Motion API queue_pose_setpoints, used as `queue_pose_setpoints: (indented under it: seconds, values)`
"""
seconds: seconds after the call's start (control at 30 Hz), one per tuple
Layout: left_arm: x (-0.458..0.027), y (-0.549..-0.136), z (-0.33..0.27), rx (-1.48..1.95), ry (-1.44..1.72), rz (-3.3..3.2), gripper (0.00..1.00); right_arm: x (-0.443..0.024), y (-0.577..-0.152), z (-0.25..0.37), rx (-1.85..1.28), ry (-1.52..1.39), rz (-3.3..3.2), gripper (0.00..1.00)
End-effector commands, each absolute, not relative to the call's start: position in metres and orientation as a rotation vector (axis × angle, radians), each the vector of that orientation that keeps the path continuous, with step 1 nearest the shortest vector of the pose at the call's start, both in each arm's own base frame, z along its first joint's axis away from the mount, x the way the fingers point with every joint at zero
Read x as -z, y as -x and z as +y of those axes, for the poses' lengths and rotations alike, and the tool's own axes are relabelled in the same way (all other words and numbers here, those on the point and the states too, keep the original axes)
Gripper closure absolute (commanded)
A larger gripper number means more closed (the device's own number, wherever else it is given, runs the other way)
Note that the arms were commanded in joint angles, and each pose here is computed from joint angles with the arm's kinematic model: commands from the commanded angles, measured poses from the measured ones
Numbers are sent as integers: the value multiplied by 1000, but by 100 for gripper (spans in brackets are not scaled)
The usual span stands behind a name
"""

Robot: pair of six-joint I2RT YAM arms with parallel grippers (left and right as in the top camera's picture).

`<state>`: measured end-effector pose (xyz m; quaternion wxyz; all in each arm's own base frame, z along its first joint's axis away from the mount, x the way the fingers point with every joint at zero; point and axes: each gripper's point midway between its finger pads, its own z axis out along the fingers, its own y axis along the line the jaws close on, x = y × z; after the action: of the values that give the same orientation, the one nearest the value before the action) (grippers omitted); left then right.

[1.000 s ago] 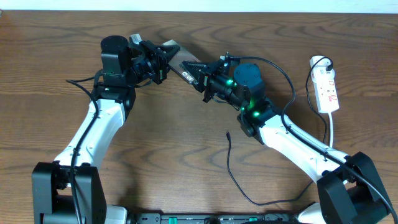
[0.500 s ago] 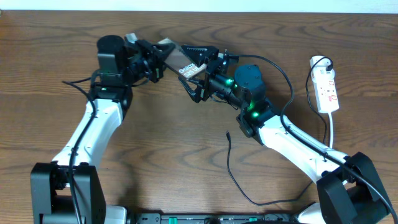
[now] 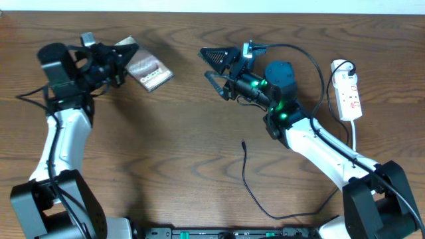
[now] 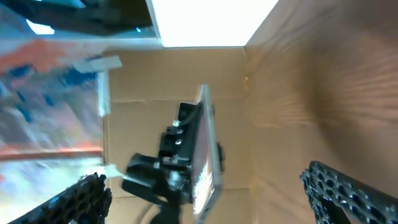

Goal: Plug charger to phone and switch on socket

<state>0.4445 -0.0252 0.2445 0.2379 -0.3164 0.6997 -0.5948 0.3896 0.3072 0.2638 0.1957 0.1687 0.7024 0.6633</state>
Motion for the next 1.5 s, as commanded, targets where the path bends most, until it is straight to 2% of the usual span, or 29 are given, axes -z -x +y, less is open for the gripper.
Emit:
queue_pose_setpoints:
  seconds: [0.0,0.1,0.27,0.33,0.47,0.63,0.83,1.03,1.27,1.47]
  values:
    - [-263,-418,-35,1721,518,1966,93,-263,-386,307,-1775,-263,2008,1]
    - [-268,-409,-35,1749,429,1968,93,-249,-385,307,-1659,-213,2144,1]
    - [-271,-399,-39,1768,308,1968,93,-226,-376,290,-1255,-132,2438,1]
    - [-272,-398,-40,1771,283,1967,93,-202,-361,270,-986,-159,2591,1]
    - [-272,-397,-40,1775,276,1968,93,-161,-329,245,-646,-221,2778,1]
    - [-273,-395,-41,1785,266,1969,93,-139,-305,230,-294,-154,2820,1]
    - [-273,-395,-42,1784,256,1968,93,-130,-290,233,-166,-78,2806,1]
    - [-273,-395,-42,1785,255,1969,93,-83,-281,221,-98,-228,2912,1]
    - [-273,-395,-42,1780,247,1967,93,-40,-274,226,-72,-129,3044,1]
    - [-273,-395,-42,1779,244,1967,93,-24,-267,236,-131,-63,3117,1]
